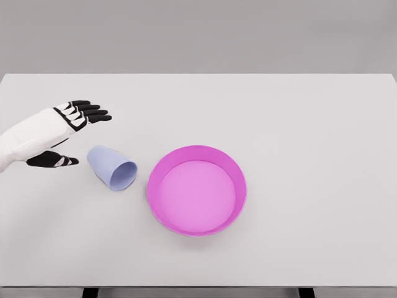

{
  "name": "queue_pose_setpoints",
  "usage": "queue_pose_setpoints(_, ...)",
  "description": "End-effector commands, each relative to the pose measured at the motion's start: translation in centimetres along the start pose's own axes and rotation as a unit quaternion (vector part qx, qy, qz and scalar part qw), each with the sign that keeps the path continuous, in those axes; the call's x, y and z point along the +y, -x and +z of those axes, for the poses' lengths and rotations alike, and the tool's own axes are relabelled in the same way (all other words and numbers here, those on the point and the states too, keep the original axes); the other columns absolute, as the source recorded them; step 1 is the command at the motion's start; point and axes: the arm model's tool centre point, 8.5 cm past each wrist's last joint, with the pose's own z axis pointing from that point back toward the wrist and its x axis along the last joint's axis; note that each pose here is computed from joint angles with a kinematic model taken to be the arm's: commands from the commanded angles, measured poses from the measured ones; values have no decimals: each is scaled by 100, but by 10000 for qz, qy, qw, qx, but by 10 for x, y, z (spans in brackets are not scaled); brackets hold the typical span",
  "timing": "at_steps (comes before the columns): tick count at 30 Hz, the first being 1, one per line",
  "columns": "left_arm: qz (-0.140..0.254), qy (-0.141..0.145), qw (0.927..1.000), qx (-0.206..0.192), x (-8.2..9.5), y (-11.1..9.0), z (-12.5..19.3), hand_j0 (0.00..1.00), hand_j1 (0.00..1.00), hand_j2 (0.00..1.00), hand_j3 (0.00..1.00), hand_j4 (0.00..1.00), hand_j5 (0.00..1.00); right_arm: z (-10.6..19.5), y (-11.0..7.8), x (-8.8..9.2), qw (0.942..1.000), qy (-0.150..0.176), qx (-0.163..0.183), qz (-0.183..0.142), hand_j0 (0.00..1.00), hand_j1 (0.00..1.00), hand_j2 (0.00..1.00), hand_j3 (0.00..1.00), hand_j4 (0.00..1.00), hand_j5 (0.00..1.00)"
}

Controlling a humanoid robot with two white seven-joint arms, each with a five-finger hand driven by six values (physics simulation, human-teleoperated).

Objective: Flip the cup with left arm and place it on the plate

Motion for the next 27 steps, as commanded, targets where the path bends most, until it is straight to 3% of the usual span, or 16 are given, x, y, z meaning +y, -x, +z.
queue_pose_setpoints(1,11,9,10000,4,0,0,1,100,100,100,100,100,100,0,1,0,10000,-16,8,-16,100,100,100,100,100,100)
queue_pose_setpoints(10,-50,206,9998,49,-1,4,7,100,100,100,100,100,100,0,0,0,10000,-1,2,8,100,100,100,100,100,100)
queue_pose_setpoints(21,-37,198,9998,-23,-2,-1,5,100,100,100,100,100,100,0,0,0,10000,-1,2,8,100,100,100,100,100,100)
queue_pose_setpoints(24,104,358,9992,-122,-17,-6,1,100,100,100,100,100,100,0,0,0,10000,-1,10,7,100,100,100,100,100,100)
queue_pose_setpoints(27,163,373,9991,-127,-21,-7,-1,100,100,100,100,100,100,0,0,0,10000,-1,10,7,100,100,100,100,100,100)
